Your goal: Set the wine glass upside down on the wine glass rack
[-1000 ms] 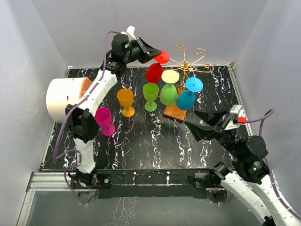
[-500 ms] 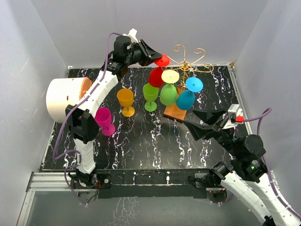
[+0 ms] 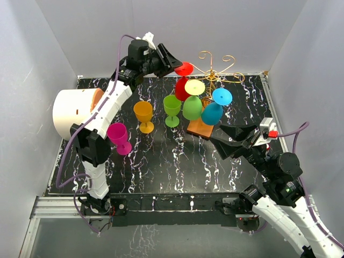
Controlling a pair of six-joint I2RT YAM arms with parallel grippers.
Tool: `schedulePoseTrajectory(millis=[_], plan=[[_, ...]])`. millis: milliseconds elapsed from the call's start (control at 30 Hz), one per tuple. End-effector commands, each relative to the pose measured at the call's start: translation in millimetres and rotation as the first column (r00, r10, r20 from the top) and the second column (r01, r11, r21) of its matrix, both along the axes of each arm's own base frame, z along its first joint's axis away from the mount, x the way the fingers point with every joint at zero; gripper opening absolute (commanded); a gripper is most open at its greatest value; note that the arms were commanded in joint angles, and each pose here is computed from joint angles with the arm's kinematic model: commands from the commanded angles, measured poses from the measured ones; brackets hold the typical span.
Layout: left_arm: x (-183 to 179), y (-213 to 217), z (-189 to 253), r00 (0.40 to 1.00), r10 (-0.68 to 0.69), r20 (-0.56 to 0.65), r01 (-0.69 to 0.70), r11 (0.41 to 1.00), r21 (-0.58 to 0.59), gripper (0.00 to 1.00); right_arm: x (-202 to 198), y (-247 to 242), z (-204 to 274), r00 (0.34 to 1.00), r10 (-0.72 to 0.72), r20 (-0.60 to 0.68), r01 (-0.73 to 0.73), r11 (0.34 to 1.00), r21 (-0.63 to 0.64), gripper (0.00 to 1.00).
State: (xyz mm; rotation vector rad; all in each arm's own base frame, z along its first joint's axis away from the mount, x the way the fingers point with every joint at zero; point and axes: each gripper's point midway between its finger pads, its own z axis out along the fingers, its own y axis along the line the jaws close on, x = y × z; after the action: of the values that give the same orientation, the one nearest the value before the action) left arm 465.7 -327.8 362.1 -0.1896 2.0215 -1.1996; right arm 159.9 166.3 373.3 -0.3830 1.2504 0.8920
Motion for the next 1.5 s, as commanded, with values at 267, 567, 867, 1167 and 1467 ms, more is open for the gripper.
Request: schedulePoseTrajectory(millis=[267,567,867,1167,1467], plan=[[-36.3,48.2,40.0,0.990,0.059,0.132,-0.082,0.981,0.178,0.58,4.3,-4.2,9.3,0.999,-0.030,0.011,0.029,0.999,0.041,0.65],[-103.5,103.8,14.3,0.979,-0.013,0.205,-0.075,0.905,0.419,0.68,24.0,-13.5,-2.2,0.984,-0.119,-0.129,0.131,0.987,0.089,0.65],[-151.5,141.6,-69.2,0.995,-0.058,0.080,-0.001,0.804,0.594,0.66,40.9,-6.4,-27.3,0.954,-0.126,-0.271,0.161,0.981,0.111,0.66],[-139.7,145.5,-111.1,0.999,-0.036,0.014,0.019,0.756,0.654,0.56,45.6,-6.6,-59.4,0.884,-0.110,-0.455,0.211,0.961,0.179,0.66],[-104.2,143.8,-145.3,0.996,0.037,-0.084,0.035,0.686,0.727,0.42,45.8,-6.6,-80.5,0.841,-0.091,-0.534,0.238,0.948,0.213,0.66]])
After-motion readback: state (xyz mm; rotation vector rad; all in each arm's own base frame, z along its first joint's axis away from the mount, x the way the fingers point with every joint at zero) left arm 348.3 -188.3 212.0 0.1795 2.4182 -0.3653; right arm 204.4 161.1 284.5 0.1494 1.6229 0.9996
